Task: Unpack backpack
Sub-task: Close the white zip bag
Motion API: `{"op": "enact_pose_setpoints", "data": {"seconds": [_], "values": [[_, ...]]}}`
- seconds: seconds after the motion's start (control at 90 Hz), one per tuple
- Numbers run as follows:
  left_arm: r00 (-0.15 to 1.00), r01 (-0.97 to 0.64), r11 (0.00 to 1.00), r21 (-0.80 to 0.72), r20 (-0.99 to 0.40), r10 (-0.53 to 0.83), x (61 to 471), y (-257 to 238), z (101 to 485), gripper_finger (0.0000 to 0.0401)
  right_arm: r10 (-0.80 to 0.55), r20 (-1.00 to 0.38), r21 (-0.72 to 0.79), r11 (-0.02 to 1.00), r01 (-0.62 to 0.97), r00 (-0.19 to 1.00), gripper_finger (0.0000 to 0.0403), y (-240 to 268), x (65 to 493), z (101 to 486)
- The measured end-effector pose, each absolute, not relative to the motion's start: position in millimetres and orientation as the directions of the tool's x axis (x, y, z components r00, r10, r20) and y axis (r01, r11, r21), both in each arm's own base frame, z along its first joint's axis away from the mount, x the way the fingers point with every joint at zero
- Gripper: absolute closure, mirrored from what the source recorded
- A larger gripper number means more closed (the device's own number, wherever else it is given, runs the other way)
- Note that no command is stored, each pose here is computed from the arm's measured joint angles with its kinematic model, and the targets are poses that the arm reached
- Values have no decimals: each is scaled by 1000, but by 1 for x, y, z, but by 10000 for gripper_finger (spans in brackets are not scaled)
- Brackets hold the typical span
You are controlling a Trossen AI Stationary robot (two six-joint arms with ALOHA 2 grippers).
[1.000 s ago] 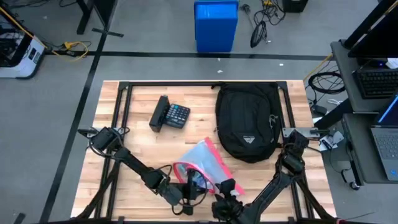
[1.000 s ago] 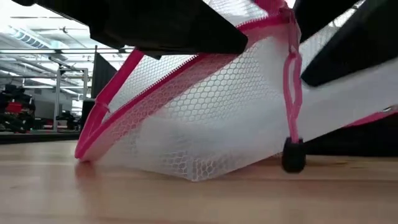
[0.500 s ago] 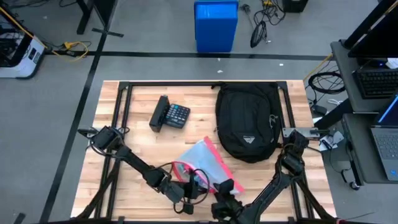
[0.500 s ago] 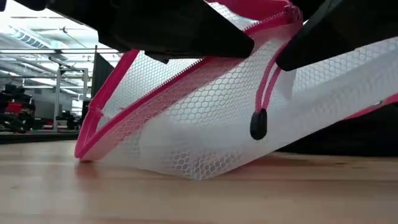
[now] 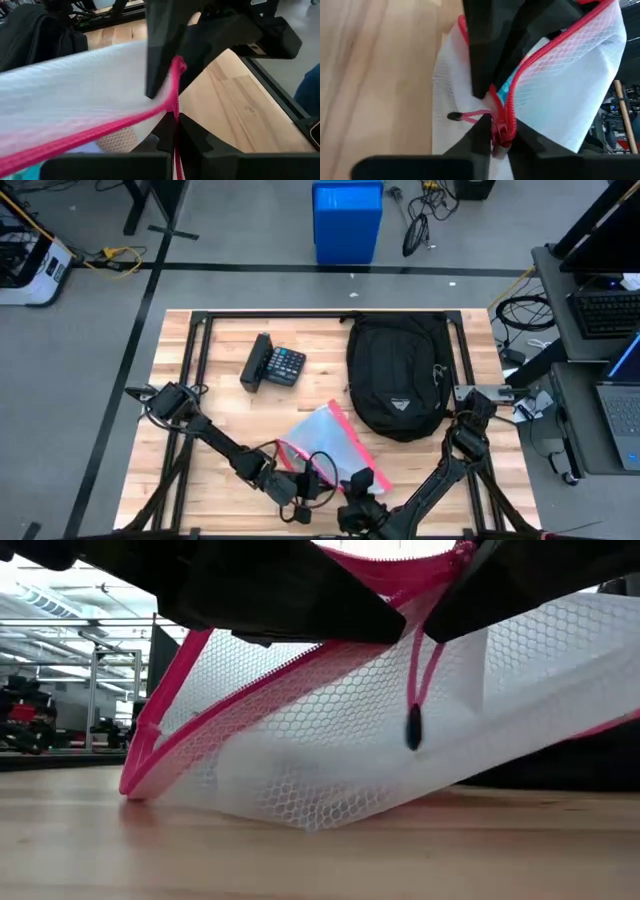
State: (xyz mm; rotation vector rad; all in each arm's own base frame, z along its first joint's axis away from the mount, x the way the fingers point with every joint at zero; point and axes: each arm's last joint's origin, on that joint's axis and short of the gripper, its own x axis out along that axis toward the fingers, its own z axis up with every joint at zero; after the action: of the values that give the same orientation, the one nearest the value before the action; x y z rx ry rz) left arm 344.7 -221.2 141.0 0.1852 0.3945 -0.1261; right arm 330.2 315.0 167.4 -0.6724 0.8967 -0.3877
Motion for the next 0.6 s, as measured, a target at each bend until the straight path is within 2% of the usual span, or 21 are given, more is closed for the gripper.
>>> {"op": "enact_pose_setpoints", "data": {"seconds": [0.078,0.211,0.6], "values": [[916,158,975,155,-393,-86,345,-221,141,401,-560,-604,-667,745,26,567,393,315,330,167],[917,158,975,156,-390,-86,344,-222,141,395,-557,-610,-656,754,36,563,388,315,330,167],[950,194,969,153,-277,-146,322,-241,188,311,-523,-637,-607,793,49,565,392,315,329,180]]}}
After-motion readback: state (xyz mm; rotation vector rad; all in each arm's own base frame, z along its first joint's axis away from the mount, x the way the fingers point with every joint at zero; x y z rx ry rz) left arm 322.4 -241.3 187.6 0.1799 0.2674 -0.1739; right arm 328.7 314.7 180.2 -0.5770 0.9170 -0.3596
